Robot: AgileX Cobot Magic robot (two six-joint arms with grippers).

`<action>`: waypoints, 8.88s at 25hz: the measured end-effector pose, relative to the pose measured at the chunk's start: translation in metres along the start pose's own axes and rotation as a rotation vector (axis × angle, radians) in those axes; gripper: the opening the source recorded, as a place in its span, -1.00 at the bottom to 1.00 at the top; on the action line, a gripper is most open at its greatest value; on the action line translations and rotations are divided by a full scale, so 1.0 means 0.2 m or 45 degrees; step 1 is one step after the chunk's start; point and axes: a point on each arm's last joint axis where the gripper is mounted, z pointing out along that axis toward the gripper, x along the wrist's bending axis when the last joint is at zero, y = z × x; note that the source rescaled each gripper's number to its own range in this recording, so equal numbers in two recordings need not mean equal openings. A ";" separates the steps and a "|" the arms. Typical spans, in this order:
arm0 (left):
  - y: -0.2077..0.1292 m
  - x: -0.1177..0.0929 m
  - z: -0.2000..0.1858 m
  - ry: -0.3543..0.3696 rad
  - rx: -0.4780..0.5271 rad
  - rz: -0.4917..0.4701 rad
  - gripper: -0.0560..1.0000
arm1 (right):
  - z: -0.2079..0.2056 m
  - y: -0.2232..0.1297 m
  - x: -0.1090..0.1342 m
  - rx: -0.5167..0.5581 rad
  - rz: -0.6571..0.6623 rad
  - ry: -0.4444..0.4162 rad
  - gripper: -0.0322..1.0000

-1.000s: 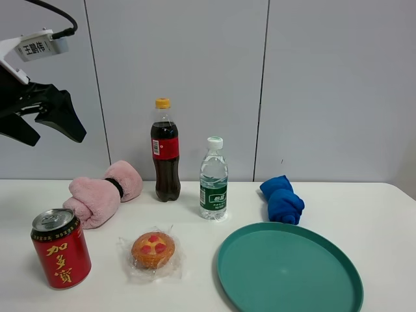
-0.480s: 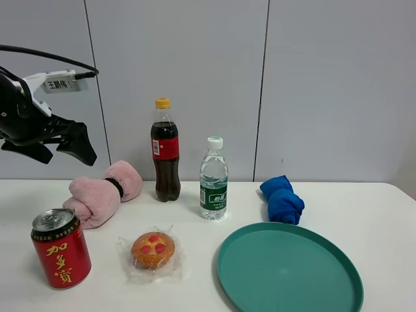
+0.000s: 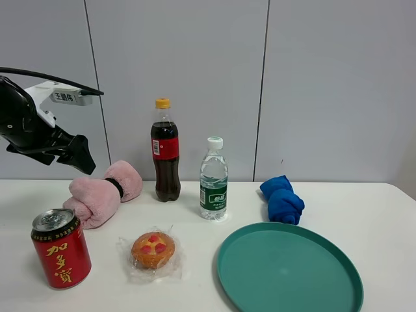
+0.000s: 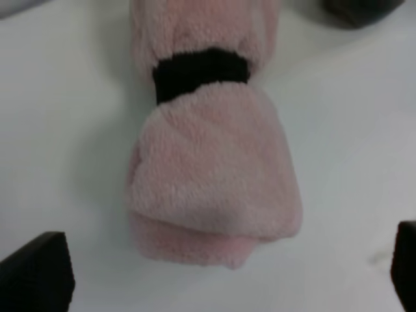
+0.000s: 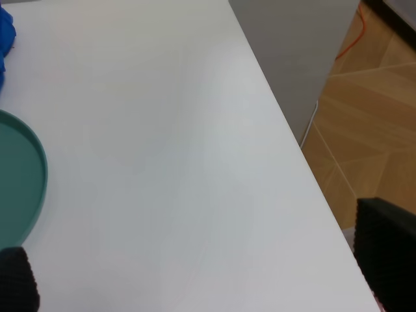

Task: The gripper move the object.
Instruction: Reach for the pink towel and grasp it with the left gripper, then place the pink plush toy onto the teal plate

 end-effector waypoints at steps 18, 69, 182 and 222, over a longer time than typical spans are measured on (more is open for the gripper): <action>0.01 -0.14 0.30 0.094 -0.108 0.168 1.00 | 0.00 0.00 0.00 0.000 0.000 0.000 1.00; -0.19 -0.10 0.68 0.256 -0.118 0.119 0.41 | 0.00 0.00 0.00 0.000 0.000 0.000 1.00; 0.02 -1.57 0.28 -0.604 -0.070 0.644 -0.89 | 0.00 0.00 0.00 0.000 0.000 0.000 1.00; -0.09 -1.59 0.48 -0.571 -0.007 0.458 0.21 | 0.00 0.00 0.00 0.000 0.000 0.000 1.00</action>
